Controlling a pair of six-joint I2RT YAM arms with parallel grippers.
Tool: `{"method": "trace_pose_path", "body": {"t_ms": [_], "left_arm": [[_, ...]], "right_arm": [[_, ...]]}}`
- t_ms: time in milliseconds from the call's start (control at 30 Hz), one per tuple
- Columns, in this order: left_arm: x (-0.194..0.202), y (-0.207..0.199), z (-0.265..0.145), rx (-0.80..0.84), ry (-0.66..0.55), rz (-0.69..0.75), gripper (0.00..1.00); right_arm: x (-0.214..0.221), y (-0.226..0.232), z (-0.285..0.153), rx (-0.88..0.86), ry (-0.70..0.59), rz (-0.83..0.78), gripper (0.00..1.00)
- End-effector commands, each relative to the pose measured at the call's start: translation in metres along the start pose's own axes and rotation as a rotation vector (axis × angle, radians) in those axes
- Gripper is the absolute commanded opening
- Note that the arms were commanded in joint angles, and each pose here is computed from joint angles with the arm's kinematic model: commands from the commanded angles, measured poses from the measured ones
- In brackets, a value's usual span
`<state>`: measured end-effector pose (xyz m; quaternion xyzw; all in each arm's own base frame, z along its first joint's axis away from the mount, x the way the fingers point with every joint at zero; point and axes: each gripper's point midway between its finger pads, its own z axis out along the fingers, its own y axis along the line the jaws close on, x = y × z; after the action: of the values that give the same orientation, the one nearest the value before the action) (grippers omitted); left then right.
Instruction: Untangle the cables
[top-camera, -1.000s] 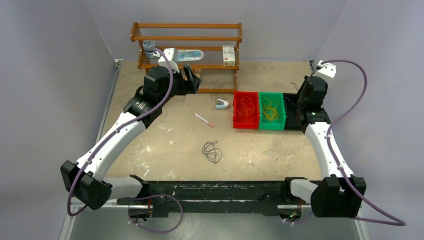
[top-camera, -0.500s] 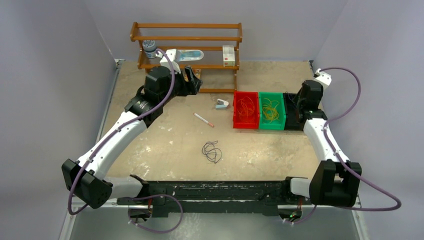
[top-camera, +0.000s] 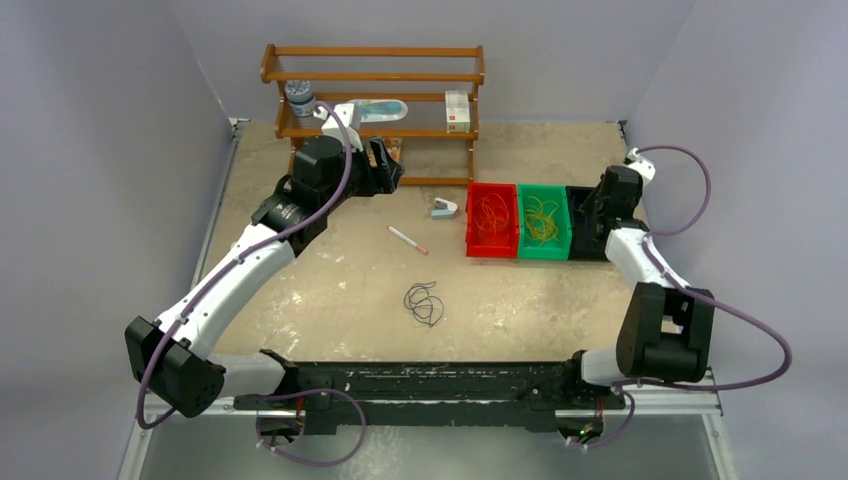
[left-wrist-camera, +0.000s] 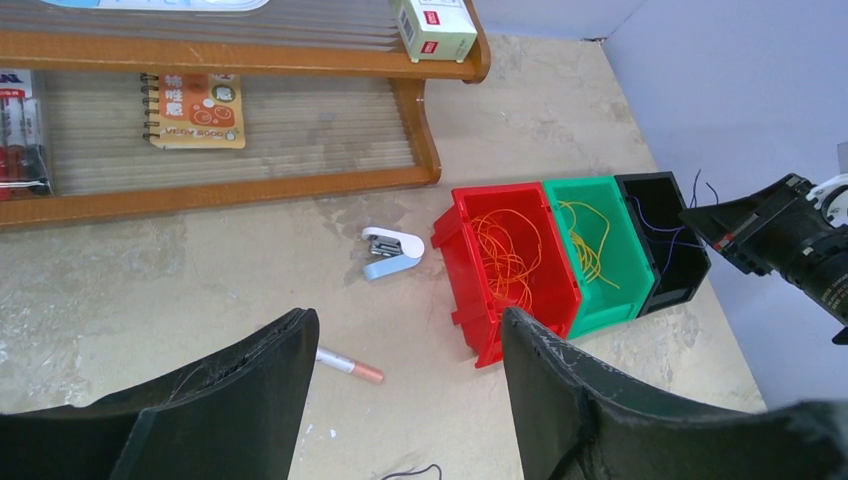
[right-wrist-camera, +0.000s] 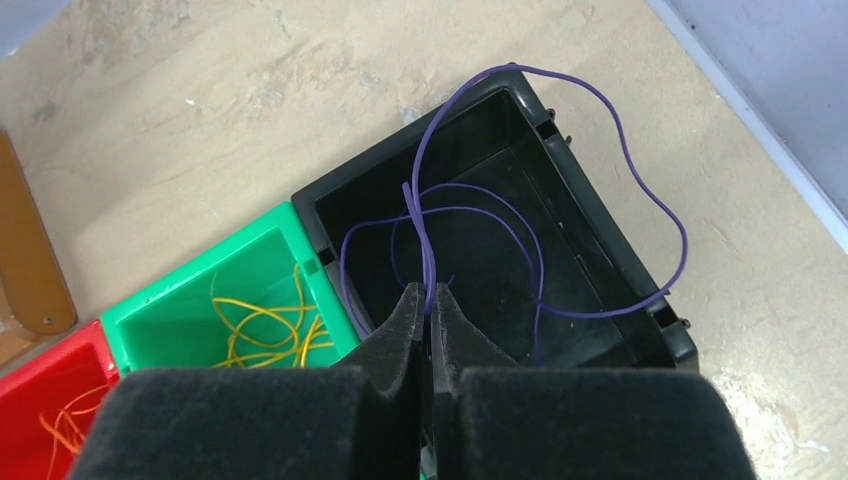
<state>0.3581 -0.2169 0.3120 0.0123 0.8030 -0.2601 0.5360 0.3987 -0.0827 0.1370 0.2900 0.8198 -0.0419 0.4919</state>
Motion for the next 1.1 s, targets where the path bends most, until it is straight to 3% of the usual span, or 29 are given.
{"method": "trace_pose_path", "body": {"t_ms": [0,200,433,900,1067], "left_arm": [[-0.005,-0.004,-0.001,0.023,-0.021,-0.017,0.66],[-0.003,-0.003,0.001,0.020,-0.016,-0.021,0.65],[-0.001,0.000,-0.002,0.008,-0.012,-0.021,0.65],[0.016,0.011,0.001,-0.029,0.022,-0.024,0.64],[0.020,0.012,0.006,-0.032,0.034,-0.028,0.64]], "right_arm": [[-0.009,0.005,0.014,-0.025,-0.033,0.042,0.00],[-0.003,0.032,0.033,-0.150,0.033,0.016,0.00],[-0.007,0.060,0.023,-0.304,0.047,0.023,0.00],[0.004,0.022,0.043,-0.084,0.038,0.065,0.00],[0.023,0.020,0.057,-0.073,0.105,0.035,0.00]]}}
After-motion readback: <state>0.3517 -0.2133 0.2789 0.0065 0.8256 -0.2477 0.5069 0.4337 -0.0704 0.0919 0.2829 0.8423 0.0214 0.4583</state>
